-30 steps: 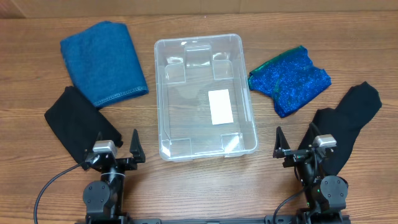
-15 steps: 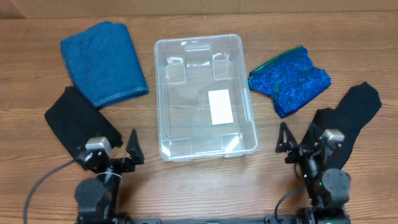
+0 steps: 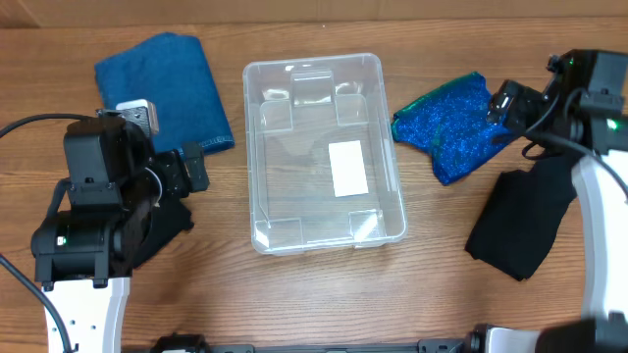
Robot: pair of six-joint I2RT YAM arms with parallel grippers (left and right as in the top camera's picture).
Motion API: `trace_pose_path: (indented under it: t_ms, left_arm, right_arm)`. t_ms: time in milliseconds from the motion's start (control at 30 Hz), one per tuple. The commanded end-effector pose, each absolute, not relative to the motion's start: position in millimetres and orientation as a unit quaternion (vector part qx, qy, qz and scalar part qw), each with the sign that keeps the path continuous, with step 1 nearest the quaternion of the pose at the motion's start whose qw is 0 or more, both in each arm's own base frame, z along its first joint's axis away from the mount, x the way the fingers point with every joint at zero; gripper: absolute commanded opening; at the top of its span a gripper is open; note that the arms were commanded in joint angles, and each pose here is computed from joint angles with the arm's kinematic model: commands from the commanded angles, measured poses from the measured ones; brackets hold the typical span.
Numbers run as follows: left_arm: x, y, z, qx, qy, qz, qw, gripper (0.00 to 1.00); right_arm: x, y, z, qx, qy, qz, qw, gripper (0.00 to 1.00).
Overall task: Pack container
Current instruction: 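Grasp the sparkly blue-green fabric with the right gripper and drop it into the bin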
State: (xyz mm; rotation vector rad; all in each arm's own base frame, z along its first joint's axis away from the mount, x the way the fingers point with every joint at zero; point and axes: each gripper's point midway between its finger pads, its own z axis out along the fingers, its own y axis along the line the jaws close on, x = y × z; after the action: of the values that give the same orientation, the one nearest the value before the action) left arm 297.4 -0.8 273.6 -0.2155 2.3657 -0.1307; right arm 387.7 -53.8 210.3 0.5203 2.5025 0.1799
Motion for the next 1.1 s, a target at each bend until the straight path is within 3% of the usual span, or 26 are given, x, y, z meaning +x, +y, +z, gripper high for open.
trace_pose_path:
  t_ms: [0,100,200,400,433,467,533,567,600,700,800,933,1000,1067]
  left_arm:
    - [299.6,-4.9,279.9,-0.068,0.922,-0.055,0.376,1.0]
    - [299.5,-4.2,279.7,-0.069,0.923,-0.053,0.376,1.0]
    - [299.6,-4.3,279.8,-0.069,0.922,-0.053,0.376,1.0]
    - [299.8,-4.3,280.0,-0.069,0.922,-0.053,0.377,1.0]
    - [299.8,-4.3,280.0,-0.069,0.922,-0.053,0.377,1.0]
    - [299.7,-4.3,279.9,-0.069,0.922,-0.053,0.377,1.0]
    - [299.6,-4.3,279.8,-0.069,0.922,-0.053,0.376,1.0]
    - [299.6,-4.3,279.8,-0.069,0.922,-0.053,0.376,1.0]
    - [299.6,-4.3,279.8,-0.069,0.922,-0.053,0.376,1.0]
    - [299.6,-4.3,279.8,-0.069,0.922,-0.053,0.376,1.0]
    - [299.6,-4.1,279.8,-0.069,0.922,-0.052,0.376,1.0]
    - [300.4,-4.1,280.6,-0.069,0.922,-0.053,0.378,1.0]
    - [300.3,-4.2,280.5,-0.069,0.922,-0.053,0.378,1.0]
    - [300.5,-4.2,279.8,-0.069,0.922,-0.053,0.377,1.0]
  right_arm:
    - [411.1,-65.9,173.6,0.209,0.941,0.078,0.254,1.0]
    - [414.9,-85.0,98.2,0.297,0.937,0.086,0.164,1.0]
    - [412.1,-81.6,43.3,0.31,0.94,0.105,0.098,1.0]
    - [430.5,-46.2,17.8,0.293,0.929,0.213,0.081,0.98]
    - [431.2,-42.4,19.2,0.291,0.927,0.223,0.08,0.9]
    - [429.3,-41.6,19.0,0.293,0.926,0.224,0.075,0.7]
    - [428.4,-41.4,18.8,0.294,0.926,0.224,0.073,0.41]
    - [428.5,-41.4,19.1,0.294,0.926,0.224,0.073,0.2]
    - [429.6,-39.0,22.1,0.291,0.925,0.232,0.075,0.14]
    - [448.8,-30.2,79.5,0.241,0.921,0.27,0.144,0.09]
    - [461.4,-9.5,199.4,0.13,0.914,0.261,0.281,0.04]
    - [425.6,82.3,334.0,-0.056,0.873,0.261,0.408,0.04]
    - [407.4,128.1,345.0,-0.141,0.858,0.266,0.415,0.04]
    - [394.4,182.9,321.4,-0.233,0.856,0.253,0.386,0.04]
